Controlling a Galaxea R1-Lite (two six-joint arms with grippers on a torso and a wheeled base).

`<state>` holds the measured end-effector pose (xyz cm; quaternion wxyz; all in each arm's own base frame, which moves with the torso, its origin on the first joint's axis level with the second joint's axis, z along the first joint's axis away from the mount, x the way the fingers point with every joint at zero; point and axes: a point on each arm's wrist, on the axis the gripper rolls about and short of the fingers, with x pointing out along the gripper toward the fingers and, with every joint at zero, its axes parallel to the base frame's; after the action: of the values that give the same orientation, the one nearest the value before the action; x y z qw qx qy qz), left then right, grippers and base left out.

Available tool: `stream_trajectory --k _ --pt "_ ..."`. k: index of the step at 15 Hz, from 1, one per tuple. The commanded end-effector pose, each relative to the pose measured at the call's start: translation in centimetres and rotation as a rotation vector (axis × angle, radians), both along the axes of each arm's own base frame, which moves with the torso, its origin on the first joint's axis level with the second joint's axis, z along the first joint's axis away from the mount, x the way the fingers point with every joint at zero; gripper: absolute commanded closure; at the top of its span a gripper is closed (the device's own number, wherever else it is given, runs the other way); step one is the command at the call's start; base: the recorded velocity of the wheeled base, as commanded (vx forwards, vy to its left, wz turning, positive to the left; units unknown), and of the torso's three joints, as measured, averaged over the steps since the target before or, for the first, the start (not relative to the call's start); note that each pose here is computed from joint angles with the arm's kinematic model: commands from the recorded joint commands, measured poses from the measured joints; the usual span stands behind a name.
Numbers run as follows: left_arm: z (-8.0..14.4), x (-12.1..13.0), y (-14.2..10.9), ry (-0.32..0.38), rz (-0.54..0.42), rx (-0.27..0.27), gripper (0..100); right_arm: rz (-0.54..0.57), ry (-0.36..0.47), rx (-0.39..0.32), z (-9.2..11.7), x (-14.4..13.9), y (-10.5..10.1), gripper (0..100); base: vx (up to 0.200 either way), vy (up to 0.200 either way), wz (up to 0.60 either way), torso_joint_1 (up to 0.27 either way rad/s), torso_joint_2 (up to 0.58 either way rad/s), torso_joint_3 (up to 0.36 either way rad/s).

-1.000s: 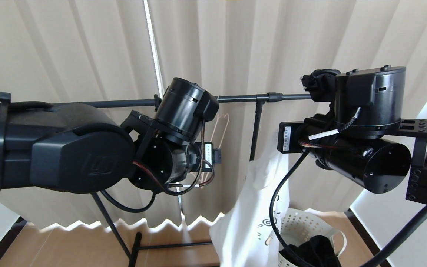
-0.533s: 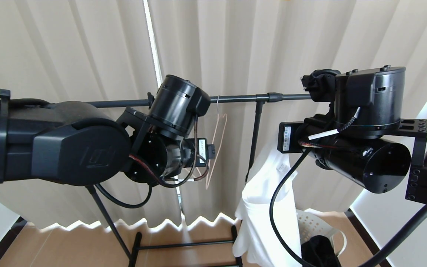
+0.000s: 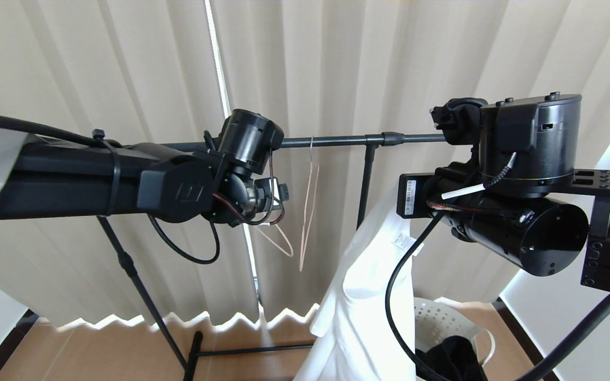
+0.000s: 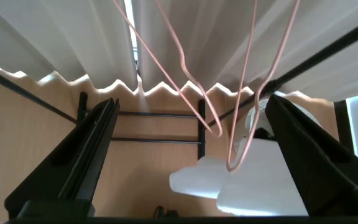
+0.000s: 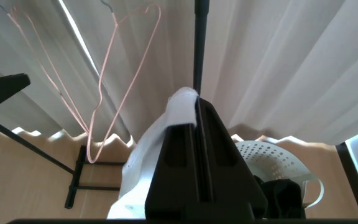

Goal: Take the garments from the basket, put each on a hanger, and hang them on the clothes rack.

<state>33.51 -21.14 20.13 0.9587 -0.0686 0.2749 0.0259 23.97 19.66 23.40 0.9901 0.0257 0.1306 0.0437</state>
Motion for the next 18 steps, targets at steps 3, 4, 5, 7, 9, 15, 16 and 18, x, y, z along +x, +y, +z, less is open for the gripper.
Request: stream_trajectory --k 3,4,5,7,9,15,16,18 --pt "-3.3 4.4 -1.1 0.021 0.045 0.011 0 0.0 0.002 -0.002 -0.1 0.0 0.1 100 0.0 0.0 0.0 0.0 0.0 0.0" --pt "-4.0 5.3 -1.3 0.019 0.053 0.01 0 0.0 0.004 -0.003 -0.2 0.1 0.1 100 0.0 0.0 0.0 0.0 0.0 0.0" --pt "-4.1 5.6 -1.4 0.018 0.055 0.009 0 0.0 0.004 -0.003 -0.2 0.1 0.1 100 0.0 0.0 0.0 0.0 0.0 0.0" --pt "-5.2 7.3 -1.6 0.009 0.086 0.004 0 0.0 0.005 -0.004 -0.2 0.1 0.1 100 0.0 0.0 0.0 0.0 0.0 0.0" --pt "-6.5 8.5 -1.4 0.017 0.105 0.01 0 0.0 0.006 -0.005 -0.3 0.1 0.1 100 0.0 0.0 0.0 0.0 0.0 0.0" --pt "-8.6 10.9 -1.5 0.011 0.129 0.006 0 0.0 0.012 -0.01 -0.5 0.2 0.2 100 0.0 0.0 0.0 0.0 0.0 0.0" --pt "-8.8 11.1 -1.4 0.012 0.135 0.007 0 0.0 0.012 -0.01 -0.5 0.2 0.2 100 0.0 0.0 0.0 0.0 0.0 0.0" --pt "-9.0 11.4 -1.0 0.015 0.151 -0.004 0 0.0 0.013 -0.011 -0.5 0.2 0.2 100 0.0 0.0 0.0 0.0 0.0 0.0"
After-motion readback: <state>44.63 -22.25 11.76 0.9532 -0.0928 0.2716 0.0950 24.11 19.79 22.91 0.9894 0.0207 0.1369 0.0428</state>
